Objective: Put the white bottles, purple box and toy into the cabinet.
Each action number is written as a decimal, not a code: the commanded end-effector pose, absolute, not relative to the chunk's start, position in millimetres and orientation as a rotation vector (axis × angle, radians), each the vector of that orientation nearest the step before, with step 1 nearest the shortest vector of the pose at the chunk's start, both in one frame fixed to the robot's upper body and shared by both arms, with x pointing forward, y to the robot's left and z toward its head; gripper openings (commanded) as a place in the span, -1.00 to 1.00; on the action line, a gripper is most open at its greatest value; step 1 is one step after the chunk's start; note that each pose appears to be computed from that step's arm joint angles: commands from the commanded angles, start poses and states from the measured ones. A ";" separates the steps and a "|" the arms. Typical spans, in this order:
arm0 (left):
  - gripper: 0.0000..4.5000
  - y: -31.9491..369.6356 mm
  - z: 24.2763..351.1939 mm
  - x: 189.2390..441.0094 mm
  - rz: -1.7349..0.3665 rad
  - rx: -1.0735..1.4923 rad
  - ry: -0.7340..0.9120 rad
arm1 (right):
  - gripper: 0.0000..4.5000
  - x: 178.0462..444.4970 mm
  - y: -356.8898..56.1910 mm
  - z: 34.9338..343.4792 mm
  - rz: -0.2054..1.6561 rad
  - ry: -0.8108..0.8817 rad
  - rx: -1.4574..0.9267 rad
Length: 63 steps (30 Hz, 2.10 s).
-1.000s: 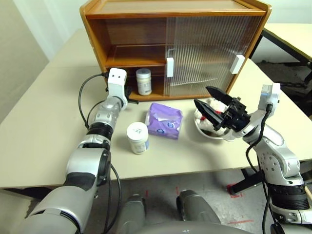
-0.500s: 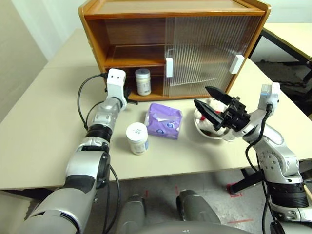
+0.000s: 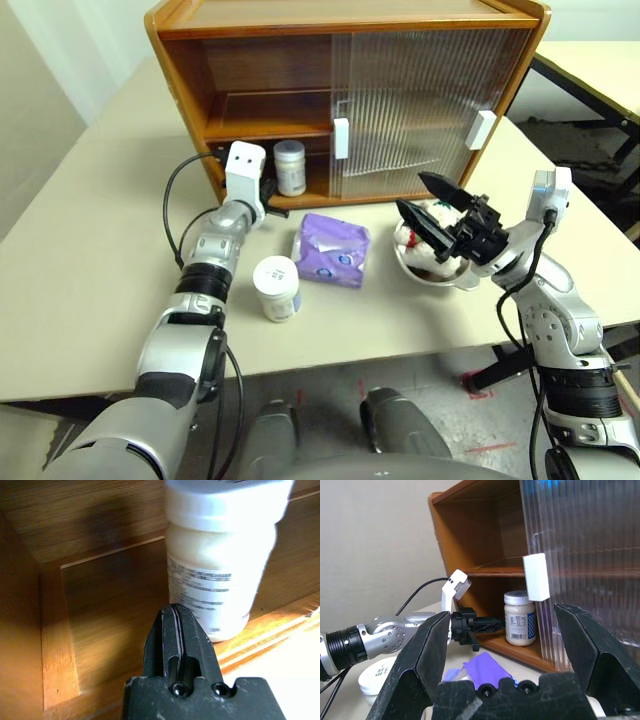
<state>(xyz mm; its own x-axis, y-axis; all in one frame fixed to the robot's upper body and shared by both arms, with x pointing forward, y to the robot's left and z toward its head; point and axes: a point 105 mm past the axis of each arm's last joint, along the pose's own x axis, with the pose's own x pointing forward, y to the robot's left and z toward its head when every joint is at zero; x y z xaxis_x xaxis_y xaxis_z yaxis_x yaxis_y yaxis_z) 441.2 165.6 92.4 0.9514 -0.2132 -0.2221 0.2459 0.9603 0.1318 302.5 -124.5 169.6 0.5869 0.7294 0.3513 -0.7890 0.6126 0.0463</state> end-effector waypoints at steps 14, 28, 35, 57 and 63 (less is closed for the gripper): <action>-0.98 143.0 101.4 453.4 -0.288 0.189 0.208 | 1.00 301.8 -127.5 169.9 0.882 -0.330 0.183; -0.98 117.5 110.8 461.5 -0.349 0.166 0.189 | 1.00 296.4 -129.1 170.5 0.856 -0.333 0.175; -0.98 131.2 107.9 457.7 -0.339 0.150 0.189 | 1.00 297.1 -121.2 165.1 0.896 -0.301 0.194; 0.99 223.3 122.5 321.8 -0.711 0.087 0.135 | 1.00 300.5 -119.5 169.2 1.126 -0.329 0.256; 0.99 239.5 118.3 286.5 -0.776 0.098 0.168 | 1.00 290.2 -122.3 169.0 1.267 -0.273 0.286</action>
